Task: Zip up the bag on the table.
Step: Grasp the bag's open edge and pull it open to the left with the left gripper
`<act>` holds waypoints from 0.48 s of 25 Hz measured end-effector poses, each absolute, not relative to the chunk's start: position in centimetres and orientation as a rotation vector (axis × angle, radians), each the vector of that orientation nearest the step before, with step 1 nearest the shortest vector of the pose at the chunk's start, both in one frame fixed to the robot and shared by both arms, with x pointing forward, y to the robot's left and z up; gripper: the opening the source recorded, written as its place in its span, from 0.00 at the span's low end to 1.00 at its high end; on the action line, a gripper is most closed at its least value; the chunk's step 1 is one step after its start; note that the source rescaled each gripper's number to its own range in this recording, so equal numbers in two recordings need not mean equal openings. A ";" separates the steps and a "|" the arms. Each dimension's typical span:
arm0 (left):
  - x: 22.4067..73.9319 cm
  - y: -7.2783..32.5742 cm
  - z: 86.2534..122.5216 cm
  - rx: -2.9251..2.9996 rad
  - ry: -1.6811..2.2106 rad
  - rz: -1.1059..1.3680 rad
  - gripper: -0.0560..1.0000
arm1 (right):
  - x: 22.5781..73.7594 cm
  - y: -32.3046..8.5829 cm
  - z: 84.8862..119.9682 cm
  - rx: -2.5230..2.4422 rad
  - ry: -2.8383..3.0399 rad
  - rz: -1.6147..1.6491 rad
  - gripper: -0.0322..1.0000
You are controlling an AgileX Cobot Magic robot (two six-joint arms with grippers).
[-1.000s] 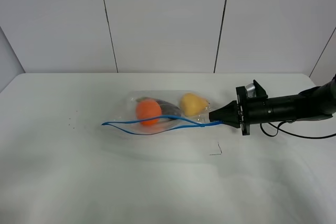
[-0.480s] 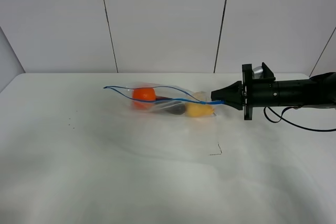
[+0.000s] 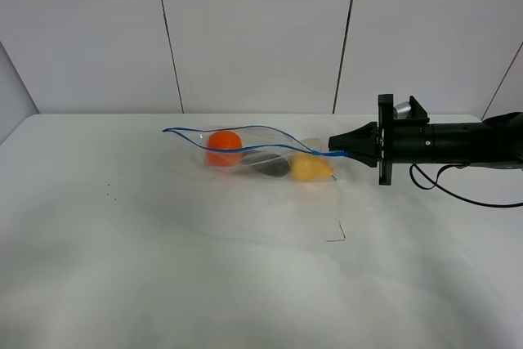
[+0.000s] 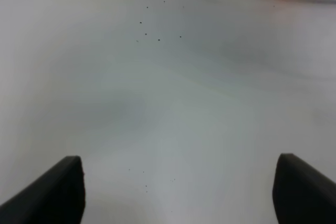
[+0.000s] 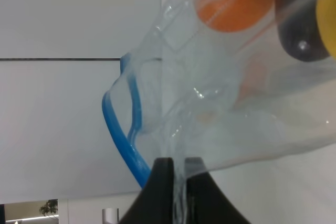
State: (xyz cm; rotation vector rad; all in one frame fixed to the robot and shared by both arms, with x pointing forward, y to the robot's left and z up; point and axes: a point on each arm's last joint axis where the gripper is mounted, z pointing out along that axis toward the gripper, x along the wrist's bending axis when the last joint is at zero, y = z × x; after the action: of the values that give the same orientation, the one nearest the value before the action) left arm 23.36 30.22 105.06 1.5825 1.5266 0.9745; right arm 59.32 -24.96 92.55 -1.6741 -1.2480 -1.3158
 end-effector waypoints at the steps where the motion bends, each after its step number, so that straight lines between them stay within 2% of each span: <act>1: 23.4 30.2 105.1 1.583 1.527 0.974 0.93 | 59.3 -25.0 92.6 -1.674 -1.248 -1.316 0.03; 12: 23.4 30.2 105.1 1.579 1.523 0.978 0.93 | 59.3 -25.0 92.6 -1.674 -1.248 -1.316 0.03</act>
State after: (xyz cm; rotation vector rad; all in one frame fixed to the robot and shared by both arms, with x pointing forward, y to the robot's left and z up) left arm 23.36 30.22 105.13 1.5788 1.5231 0.9779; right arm 59.32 -24.96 92.55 -1.6741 -1.2480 -1.3158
